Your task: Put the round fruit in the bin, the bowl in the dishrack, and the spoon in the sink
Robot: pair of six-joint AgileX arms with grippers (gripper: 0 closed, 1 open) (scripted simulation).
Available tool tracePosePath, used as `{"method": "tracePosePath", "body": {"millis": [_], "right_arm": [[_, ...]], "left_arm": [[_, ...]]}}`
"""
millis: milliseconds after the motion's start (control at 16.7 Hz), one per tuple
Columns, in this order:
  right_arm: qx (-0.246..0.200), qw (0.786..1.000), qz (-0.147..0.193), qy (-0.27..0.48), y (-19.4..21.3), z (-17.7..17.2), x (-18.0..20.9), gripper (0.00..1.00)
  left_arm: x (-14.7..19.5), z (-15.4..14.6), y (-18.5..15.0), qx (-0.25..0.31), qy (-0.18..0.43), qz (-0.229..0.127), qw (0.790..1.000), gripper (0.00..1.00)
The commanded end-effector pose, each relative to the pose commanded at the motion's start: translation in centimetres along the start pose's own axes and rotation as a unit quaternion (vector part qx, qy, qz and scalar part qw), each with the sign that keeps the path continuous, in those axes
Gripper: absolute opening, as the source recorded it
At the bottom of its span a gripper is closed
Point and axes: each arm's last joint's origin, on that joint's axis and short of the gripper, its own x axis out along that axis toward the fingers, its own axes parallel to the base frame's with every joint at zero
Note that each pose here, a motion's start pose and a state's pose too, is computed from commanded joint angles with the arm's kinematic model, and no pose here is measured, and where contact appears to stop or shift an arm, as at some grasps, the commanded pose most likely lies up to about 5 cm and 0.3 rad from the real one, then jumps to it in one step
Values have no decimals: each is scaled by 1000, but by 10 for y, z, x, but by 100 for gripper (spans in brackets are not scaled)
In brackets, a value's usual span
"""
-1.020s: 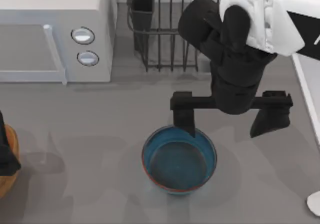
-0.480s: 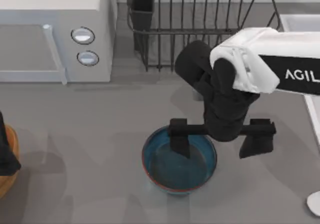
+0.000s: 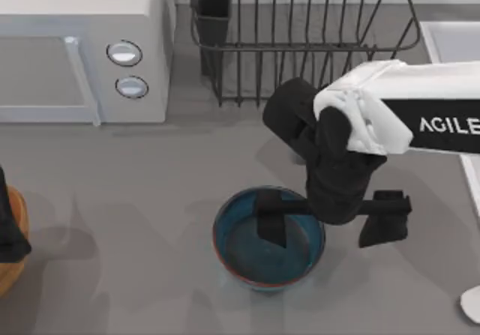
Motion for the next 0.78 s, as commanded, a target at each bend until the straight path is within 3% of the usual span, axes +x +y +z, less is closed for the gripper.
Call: {"method": "tracePosePath", "body": {"millis": [720, 780], "right_arm": [[0, 1000, 0, 0, 0, 0, 0, 2], [0, 1000, 0, 0, 0, 0, 0, 0]], "left_arm": [[0, 0, 0, 0, 0, 0, 1000, 100], [0, 0, 0, 0, 0, 0, 1000, 100]]}}
